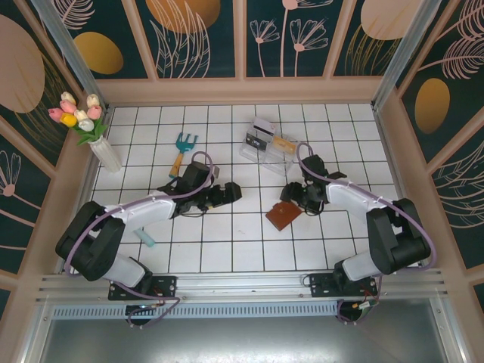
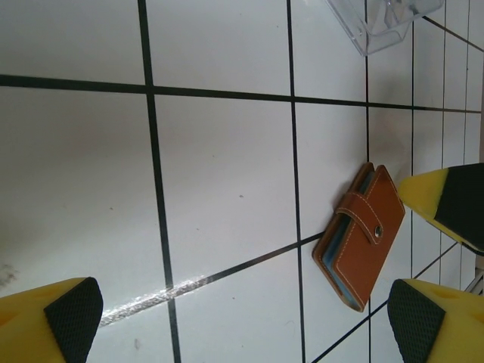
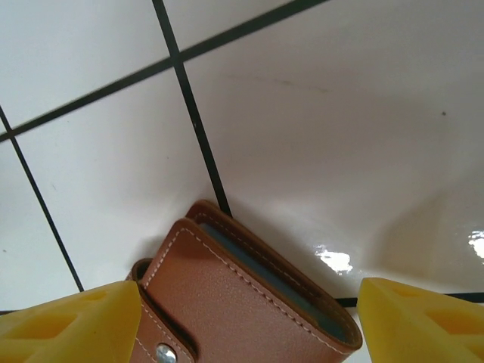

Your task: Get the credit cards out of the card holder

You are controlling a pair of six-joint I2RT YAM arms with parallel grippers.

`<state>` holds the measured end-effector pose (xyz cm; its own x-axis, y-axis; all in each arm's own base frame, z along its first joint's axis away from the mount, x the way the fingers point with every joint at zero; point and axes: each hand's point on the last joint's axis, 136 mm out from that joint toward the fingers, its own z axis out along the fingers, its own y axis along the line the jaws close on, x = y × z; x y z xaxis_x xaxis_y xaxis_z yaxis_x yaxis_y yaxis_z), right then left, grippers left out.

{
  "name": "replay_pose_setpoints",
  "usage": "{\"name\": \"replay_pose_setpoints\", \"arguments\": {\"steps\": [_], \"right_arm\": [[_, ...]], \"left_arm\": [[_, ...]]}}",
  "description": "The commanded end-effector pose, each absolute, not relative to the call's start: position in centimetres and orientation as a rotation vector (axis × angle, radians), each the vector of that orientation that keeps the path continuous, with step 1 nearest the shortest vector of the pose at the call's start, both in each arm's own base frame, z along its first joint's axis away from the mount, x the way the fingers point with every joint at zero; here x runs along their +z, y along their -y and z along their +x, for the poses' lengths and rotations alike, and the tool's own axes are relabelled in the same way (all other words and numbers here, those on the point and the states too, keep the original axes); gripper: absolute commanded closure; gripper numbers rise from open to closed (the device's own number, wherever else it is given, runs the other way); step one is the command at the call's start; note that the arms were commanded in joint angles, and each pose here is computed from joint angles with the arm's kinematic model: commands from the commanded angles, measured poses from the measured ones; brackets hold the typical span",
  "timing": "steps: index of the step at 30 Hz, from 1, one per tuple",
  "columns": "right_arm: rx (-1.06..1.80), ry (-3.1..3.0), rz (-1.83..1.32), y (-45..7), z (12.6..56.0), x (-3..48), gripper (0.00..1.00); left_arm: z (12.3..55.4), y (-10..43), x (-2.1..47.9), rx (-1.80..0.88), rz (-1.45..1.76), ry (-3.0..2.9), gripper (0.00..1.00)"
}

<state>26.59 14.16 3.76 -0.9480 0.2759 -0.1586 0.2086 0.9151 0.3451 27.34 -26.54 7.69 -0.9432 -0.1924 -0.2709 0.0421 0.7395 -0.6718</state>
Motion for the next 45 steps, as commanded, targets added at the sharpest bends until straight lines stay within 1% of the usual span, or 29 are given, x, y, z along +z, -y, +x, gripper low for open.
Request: {"name": "replay_pose_setpoints", "arguments": {"steps": [1, 5, 8, 10, 13, 15, 16, 17, 20, 23, 27, 36, 45], "right_arm": [[0.488, -2.939, 0.294, -14.8, 25.3, 3.6, 0.23], [0.62, -2.971, 0.229, -16.6, 24.0, 3.9, 0.25], [0.796, -2.98, 0.14, -19.2, 22.8, 4.9, 0.25], [0.926, -2.975, 0.099, -21.2, 21.9, 5.5, 0.25], [1.092, -2.954, 0.069, -23.7, 21.1, 6.0, 0.25], [1.127, -2.948, 0.063, -24.6, 21.0, 6.1, 0.25], [1.128, -2.941, 0.064, -24.7, 21.0, 6.1, 0.25], [1.126, -2.936, 0.069, -24.7, 21.0, 6.0, 0.25], [1.024, -2.932, 0.089, -23.7, 21.6, 5.7, 0.25], [0.972, -2.928, 0.108, -23.0, 21.8, 5.5, 0.25], [0.92, -2.912, 0.126, -22.4, 22.3, 5.6, 0.24], [0.924, -2.894, 0.121, -22.4, 22.4, 5.5, 0.23], [0.92, -2.934, 0.127, -22.4, 22.0, 4.5, 0.25]], "left_arm": [[26.8, 26.5, 7.8, -1.017, -0.208, -2.626, 0.03], [25.3, 27.2, 7.5, -1.061, -0.24, -2.671, 0.1], [24.1, 27.8, 7.4, -1.083, -0.225, -2.697, 0.14], [23.5, 28.3, 7.4, -1.125, -0.187, -2.705, 0.19], [22.9, 28.4, 6.9, -1.141, -0.183, -2.725, 0.33], [22.6, 28.7, 6.7, -1.161, -0.183, -2.729, 0.41], [22.5, 28.9, 6.7, -1.167, -0.178, -2.731, 0.45], [22.3, 29.1, 6.5, -1.172, -0.172, -2.737, 0.52], [21.8, 30.1, 6.0, -1.19, -0.15, -2.751, 0.67], [21.9, 30.6, 5.3, -1.189, -0.15, -2.761, 0.74], [22.3, 31.2, 5.0, -1.191, -0.127, -2.763, 0.76], [22.4, 32.5, 5.3, -1.275, -0.056, -2.739, 0.72], [22.0, 31.9, 3.5, -1.21, -0.078, -2.801, 0.72]]}}
